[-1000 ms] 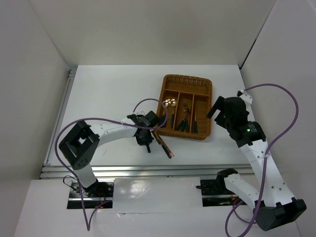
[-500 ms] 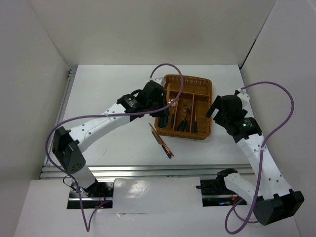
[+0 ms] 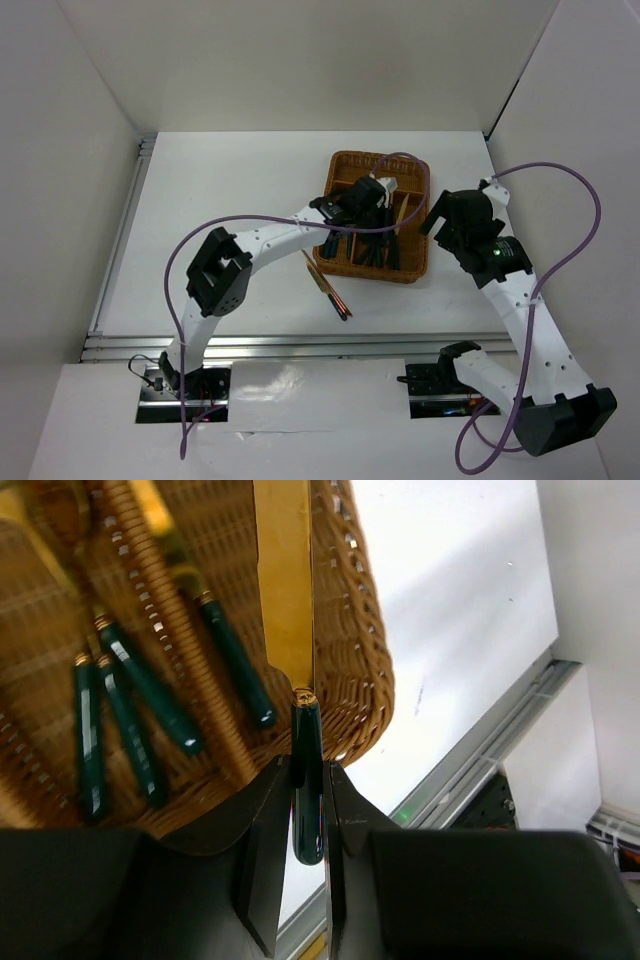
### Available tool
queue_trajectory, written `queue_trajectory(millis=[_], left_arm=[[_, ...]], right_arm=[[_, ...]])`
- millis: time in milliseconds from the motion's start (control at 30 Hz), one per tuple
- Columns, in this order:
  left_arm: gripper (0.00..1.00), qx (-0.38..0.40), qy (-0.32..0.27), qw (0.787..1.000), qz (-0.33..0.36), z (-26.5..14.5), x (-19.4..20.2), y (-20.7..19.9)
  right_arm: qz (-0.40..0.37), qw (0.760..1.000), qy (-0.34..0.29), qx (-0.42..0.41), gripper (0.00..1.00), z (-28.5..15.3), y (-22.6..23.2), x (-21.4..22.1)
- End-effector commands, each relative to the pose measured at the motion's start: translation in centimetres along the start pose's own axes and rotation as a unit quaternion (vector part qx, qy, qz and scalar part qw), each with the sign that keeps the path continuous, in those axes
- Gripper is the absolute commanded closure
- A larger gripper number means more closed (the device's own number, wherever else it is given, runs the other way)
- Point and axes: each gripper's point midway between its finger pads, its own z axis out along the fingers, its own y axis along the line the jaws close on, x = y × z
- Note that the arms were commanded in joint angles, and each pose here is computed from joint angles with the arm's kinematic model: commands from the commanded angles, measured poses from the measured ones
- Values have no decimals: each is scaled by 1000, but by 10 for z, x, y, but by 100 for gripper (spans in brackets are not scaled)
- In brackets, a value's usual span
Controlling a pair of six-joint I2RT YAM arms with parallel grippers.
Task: Sort the eating utensils into containers
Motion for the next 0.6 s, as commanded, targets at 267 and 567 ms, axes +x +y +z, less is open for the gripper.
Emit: queue_trajectory(millis=[267,567], left_arm=[[65,71,-43,996,-36,23,-28,-30],[41,39,-46,997,-42,21,-28,-19]], right_arm=[[14,999,-29,-6,0,-11,0,-17],[21,999,-40,-15,0,-18,1,-23]])
